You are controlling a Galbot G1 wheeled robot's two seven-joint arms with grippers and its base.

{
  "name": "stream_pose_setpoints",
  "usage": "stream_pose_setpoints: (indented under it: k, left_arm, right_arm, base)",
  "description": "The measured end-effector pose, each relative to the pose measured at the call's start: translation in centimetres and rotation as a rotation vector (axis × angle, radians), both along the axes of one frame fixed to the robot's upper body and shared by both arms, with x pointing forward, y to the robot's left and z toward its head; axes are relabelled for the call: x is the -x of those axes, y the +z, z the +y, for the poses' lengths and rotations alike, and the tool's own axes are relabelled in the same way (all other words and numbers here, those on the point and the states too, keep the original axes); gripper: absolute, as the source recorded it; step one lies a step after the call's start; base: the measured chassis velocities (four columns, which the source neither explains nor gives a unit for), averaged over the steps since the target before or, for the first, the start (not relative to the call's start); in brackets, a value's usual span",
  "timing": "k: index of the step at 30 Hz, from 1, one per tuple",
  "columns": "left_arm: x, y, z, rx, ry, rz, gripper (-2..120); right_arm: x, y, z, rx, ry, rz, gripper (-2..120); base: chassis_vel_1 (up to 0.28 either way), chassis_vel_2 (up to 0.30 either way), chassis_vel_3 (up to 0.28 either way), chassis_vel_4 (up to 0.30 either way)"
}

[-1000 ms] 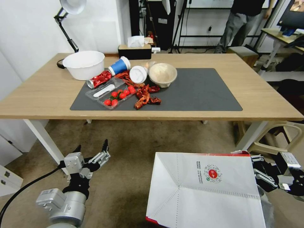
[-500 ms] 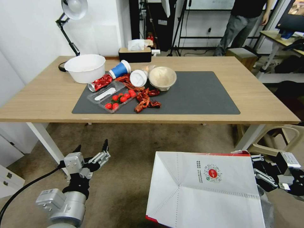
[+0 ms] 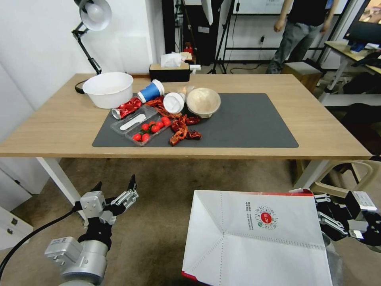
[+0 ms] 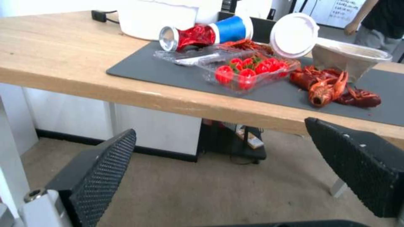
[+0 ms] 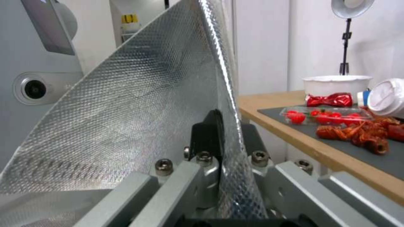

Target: Pick up the food delivery bag from the floor and place it on the table.

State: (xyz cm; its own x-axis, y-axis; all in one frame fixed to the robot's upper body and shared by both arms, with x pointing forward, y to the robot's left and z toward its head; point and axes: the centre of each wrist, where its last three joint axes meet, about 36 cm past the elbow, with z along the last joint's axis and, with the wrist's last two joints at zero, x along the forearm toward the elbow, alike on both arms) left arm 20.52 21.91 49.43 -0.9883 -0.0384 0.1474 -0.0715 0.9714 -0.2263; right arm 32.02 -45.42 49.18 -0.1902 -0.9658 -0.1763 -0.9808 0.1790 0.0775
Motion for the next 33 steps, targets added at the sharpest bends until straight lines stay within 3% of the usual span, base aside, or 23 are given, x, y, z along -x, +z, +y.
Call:
stream_pose_setpoints:
  k: [33]
  left_arm:
    - [0.14, 0.12, -0.03, 0.0, -0.004, 0.002, 100]
  right_arm:
    - [0.09, -0.04, 0.06, -0.002, 0.001, 0.0, 0]
  base:
    - [0.0, 0.0, 0.0, 0.0]
